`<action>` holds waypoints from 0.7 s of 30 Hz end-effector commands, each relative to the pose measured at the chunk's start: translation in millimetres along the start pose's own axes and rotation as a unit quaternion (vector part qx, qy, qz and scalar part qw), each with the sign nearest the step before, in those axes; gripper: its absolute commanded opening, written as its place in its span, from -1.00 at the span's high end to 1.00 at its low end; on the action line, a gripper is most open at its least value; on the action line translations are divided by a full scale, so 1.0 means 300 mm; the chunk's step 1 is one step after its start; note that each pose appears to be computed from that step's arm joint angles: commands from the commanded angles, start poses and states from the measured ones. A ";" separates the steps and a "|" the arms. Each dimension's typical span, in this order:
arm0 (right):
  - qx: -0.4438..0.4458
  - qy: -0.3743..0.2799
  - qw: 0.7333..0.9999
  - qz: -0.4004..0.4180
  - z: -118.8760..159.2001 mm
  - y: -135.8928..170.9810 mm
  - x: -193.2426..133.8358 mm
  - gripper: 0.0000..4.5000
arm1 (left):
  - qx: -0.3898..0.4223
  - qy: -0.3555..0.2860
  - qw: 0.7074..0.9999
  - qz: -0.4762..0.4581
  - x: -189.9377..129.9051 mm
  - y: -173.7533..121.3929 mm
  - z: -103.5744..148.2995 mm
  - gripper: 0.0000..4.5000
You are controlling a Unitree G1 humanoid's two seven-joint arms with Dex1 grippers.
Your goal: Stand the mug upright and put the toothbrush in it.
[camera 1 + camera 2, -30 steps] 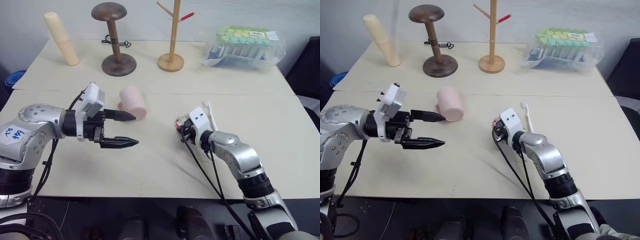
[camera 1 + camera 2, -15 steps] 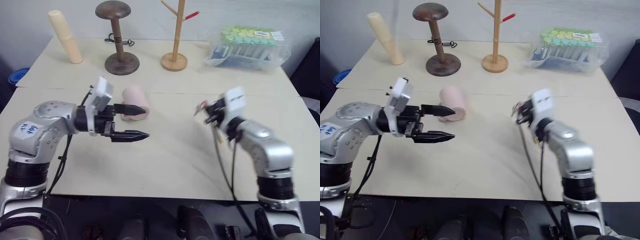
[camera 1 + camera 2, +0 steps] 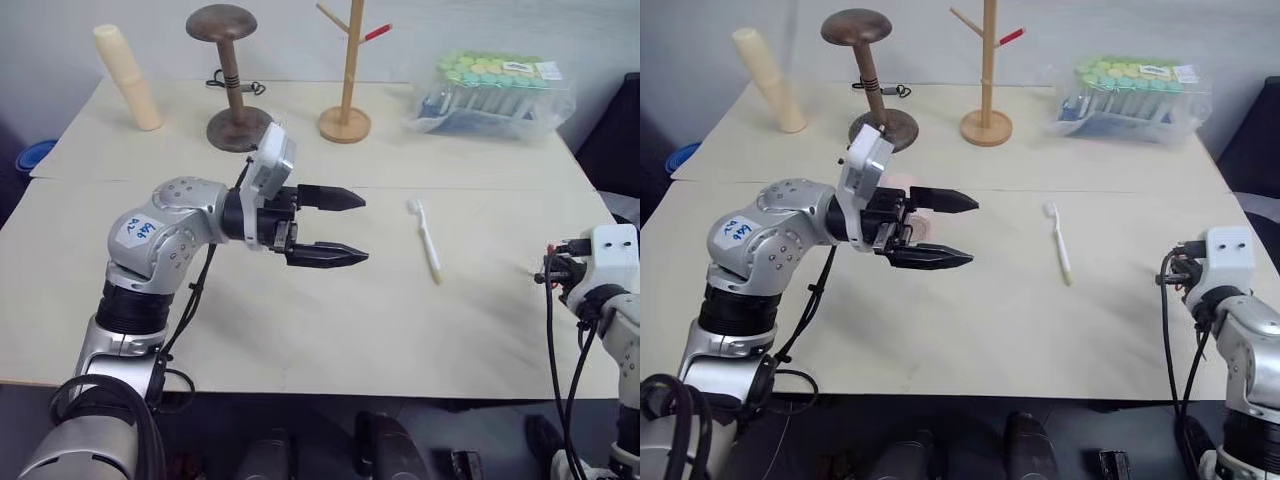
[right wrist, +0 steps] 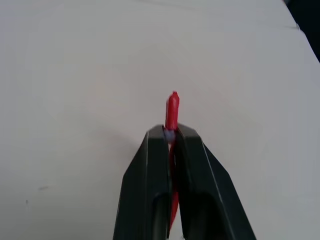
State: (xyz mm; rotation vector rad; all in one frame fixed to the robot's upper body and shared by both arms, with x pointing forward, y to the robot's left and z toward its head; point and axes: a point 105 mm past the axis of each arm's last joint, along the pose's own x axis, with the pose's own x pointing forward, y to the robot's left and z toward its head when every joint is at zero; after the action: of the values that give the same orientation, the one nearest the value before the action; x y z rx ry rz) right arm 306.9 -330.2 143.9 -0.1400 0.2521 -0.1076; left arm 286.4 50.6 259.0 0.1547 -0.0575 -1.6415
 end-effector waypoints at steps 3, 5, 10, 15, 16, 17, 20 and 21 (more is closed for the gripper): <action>0.011 0.000 1.000 -0.001 -0.016 -0.020 -0.024 0.04 | 0.014 0.019 1.000 0.013 -0.042 -0.009 -0.003 -1.00; 0.007 -0.004 1.000 0.000 0.007 -0.031 -0.041 -0.26 | 0.011 0.017 1.000 0.016 -0.050 -0.014 -0.005 -1.00; -0.061 -0.002 0.997 0.036 0.093 -0.033 -0.087 -0.99 | 0.010 0.015 1.000 0.023 -0.056 -0.023 -0.003 -1.00; -0.097 -0.063 0.982 0.152 0.272 0.048 -0.145 -0.99 | -0.005 0.019 0.992 0.125 -0.124 0.040 -0.007 -1.00; -0.107 -0.076 0.973 0.191 0.304 0.089 -0.162 -0.99 | -0.021 0.019 0.985 0.172 -0.158 0.072 -0.014 -1.00; -0.119 -0.092 0.960 0.237 0.335 0.140 -0.184 -0.99 | -0.046 0.021 0.972 0.230 -0.203 0.110 -0.028 -1.00; -0.137 -0.104 0.914 0.367 0.371 0.299 -0.249 -0.99 | -0.132 0.039 0.916 0.378 -0.337 0.184 -0.092 -1.00; -0.147 -0.104 0.899 0.398 0.372 0.341 -0.268 -0.99 | -0.152 0.044 0.898 0.411 -0.368 0.195 -0.109 -1.00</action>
State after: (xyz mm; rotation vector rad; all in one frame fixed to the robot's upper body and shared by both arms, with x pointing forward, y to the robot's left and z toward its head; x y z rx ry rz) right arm 278.4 -229.6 251.2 -0.3117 0.1007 0.6314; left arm 348.5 135.8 243.7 -0.0094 0.1447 -0.9276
